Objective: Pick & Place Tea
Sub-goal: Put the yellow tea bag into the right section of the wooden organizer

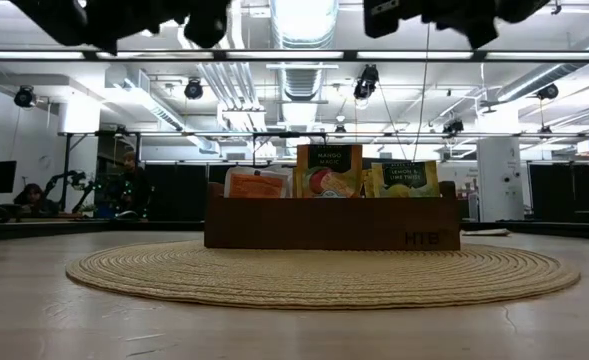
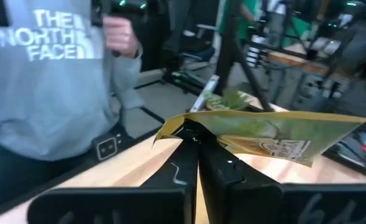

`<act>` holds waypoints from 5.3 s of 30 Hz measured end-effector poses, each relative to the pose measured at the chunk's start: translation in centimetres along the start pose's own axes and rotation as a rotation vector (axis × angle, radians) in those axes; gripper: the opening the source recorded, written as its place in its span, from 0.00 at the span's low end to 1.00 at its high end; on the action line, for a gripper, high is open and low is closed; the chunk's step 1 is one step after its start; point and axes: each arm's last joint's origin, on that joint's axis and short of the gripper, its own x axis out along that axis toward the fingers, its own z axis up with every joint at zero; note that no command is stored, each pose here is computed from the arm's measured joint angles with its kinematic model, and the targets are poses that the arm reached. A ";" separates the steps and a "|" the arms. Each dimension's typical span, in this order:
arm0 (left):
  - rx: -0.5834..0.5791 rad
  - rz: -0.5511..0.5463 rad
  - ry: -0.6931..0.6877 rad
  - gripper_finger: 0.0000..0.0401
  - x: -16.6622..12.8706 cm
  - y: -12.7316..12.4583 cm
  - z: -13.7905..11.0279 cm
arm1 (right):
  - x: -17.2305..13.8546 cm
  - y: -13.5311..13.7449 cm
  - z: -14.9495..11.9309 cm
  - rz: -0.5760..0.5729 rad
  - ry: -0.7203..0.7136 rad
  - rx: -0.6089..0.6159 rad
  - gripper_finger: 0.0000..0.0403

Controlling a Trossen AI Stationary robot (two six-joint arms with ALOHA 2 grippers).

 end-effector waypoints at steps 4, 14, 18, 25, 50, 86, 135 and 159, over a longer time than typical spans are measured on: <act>-0.070 -0.111 -0.028 0.37 0.9 0.1 1.0 | 1.4 -1.4 -1.2 0.099 -0.025 -0.038 0.02; -0.222 -0.140 0.040 0.37 4.4 1.8 -0.2 | 3.9 -4.1 -0.7 0.199 -0.067 -0.223 0.02; -0.261 -0.205 0.048 0.37 5.8 2.4 0.0 | 4.2 -4.6 -0.1 0.203 -0.059 -0.279 0.02; -0.307 -0.280 0.061 0.37 8.2 3.4 0.3 | 4.2 -4.8 0.9 0.198 -0.056 -0.353 0.02; -0.380 -0.349 0.097 0.06 10.8 4.6 -0.3 | 4.3 -4.7 0.5 0.161 -0.019 -0.343 0.02; -0.584 0.007 -0.039 0.02 8.1 6.2 1.2 | 3.8 2.8 2.5 -0.837 1.066 -0.744 0.72; -0.663 0.049 -0.162 0.02 5.2 9.8 1.4 | 7.2 3.2 4.7 -1.094 1.131 -1.037 0.56; -0.603 0.020 -0.122 0.10 5.8 8.9 0.8 | 7.3 3.1 5.2 -1.092 1.021 -1.004 0.02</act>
